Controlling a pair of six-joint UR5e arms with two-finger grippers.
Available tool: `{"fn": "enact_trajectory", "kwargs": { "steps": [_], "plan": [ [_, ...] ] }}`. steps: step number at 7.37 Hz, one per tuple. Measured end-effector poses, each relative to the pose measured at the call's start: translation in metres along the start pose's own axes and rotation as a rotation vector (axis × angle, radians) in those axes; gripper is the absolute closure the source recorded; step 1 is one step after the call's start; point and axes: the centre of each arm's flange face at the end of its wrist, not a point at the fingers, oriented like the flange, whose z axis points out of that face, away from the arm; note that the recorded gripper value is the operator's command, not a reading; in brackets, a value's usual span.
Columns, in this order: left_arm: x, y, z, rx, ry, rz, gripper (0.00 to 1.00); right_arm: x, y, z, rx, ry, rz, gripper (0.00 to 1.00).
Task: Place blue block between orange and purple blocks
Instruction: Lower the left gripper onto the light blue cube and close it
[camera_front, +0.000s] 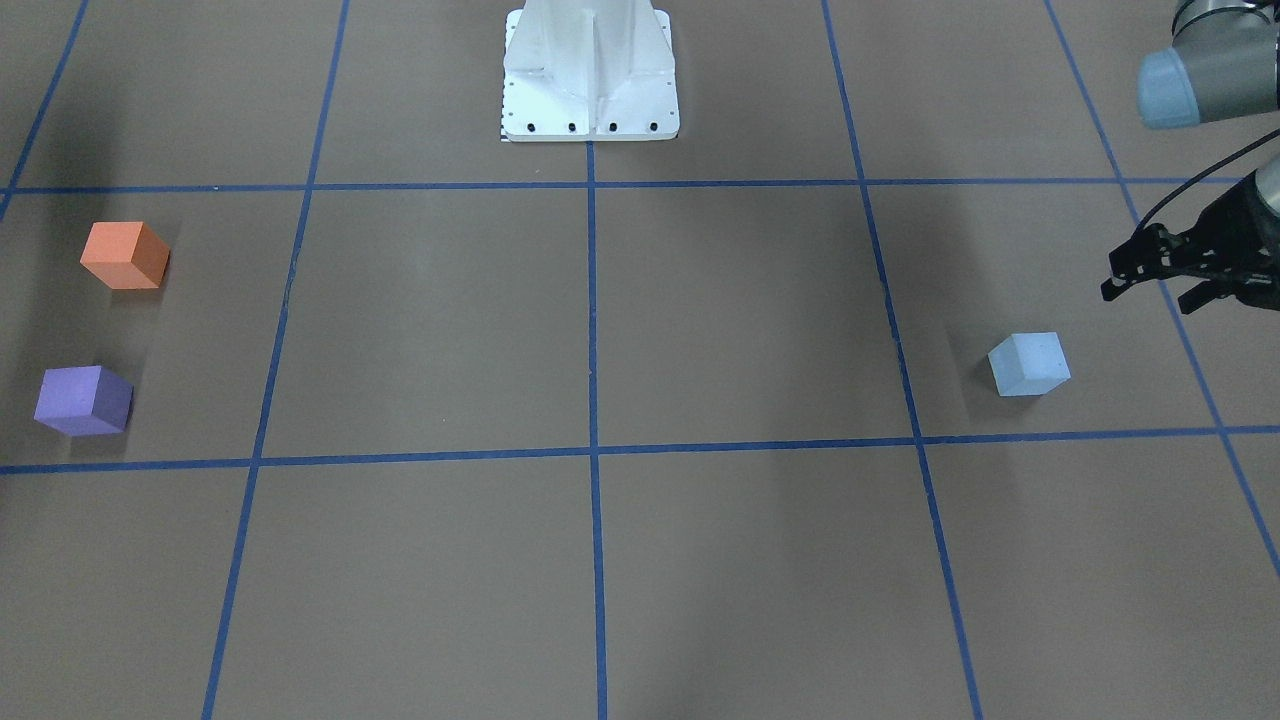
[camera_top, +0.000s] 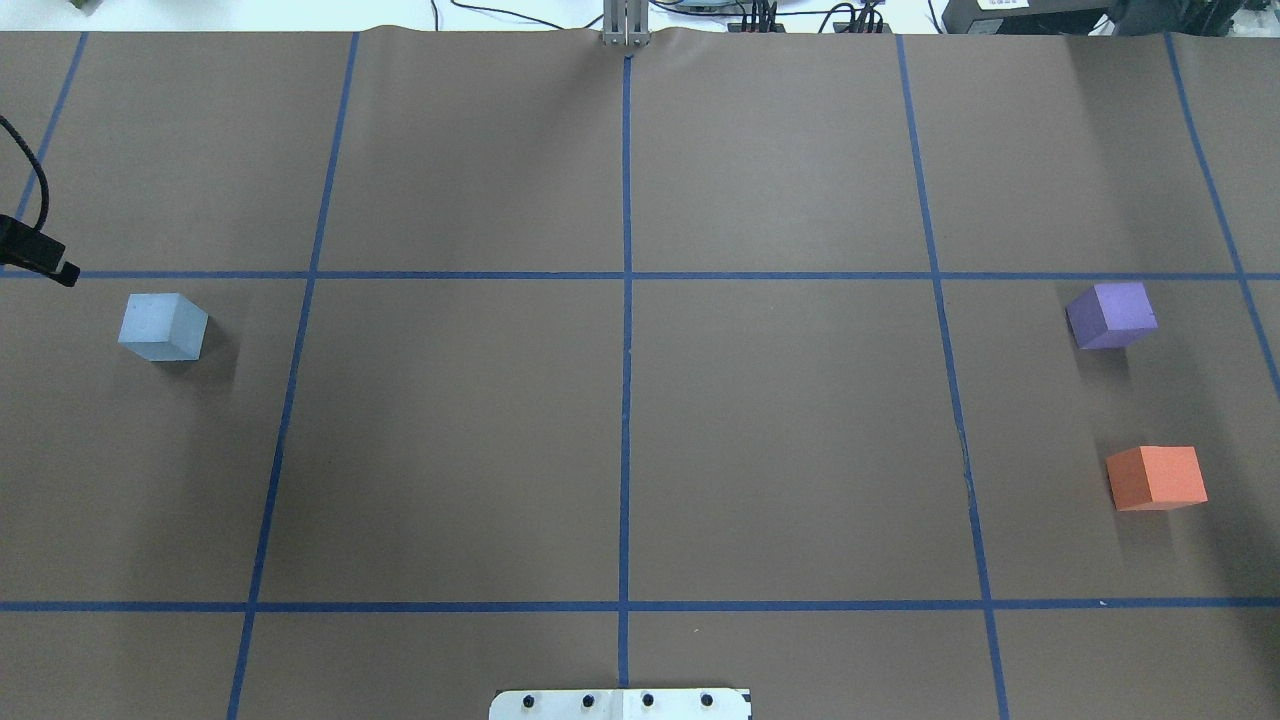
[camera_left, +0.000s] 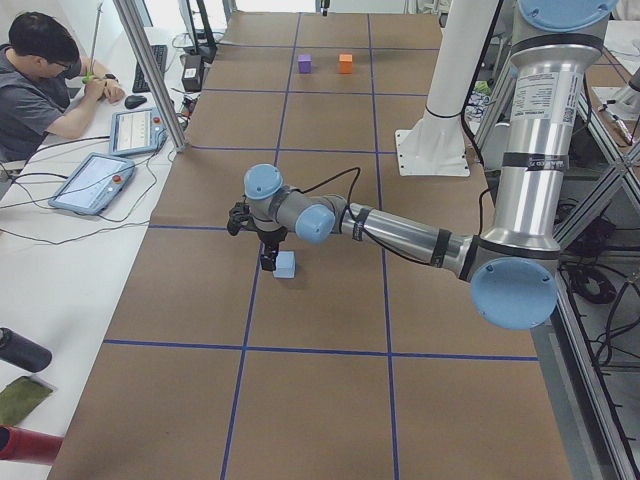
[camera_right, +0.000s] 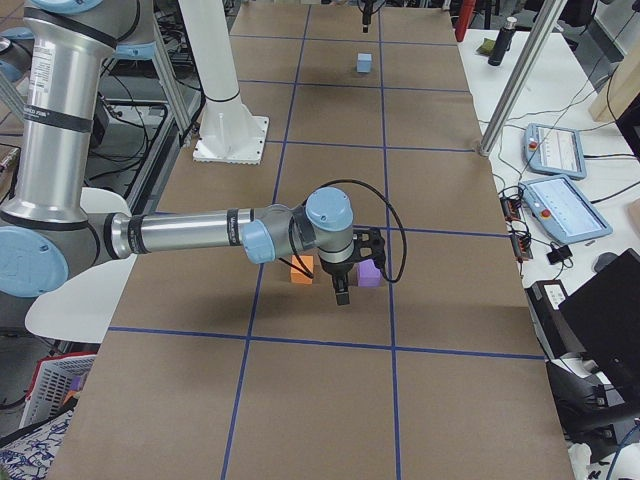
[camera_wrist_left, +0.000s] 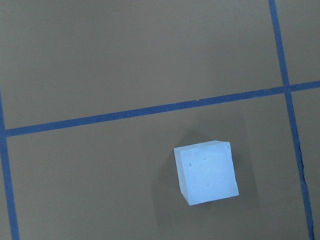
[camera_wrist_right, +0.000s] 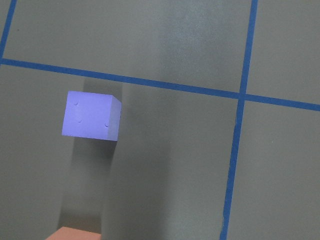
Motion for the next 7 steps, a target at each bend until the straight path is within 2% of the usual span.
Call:
{"fn": "enact_trajectory", "kwargs": {
  "steps": [4,7],
  "plan": [
    [0.043,0.002,0.077,0.029,-0.061,-0.059,0.00,0.000,0.000,0.000,0.000,0.000,0.000,0.00],
    [0.033,0.005,0.105,0.027,-0.063,-0.082,0.00,0.000,0.001,0.000,-0.001,0.000,0.000,0.00]
  ]
}}
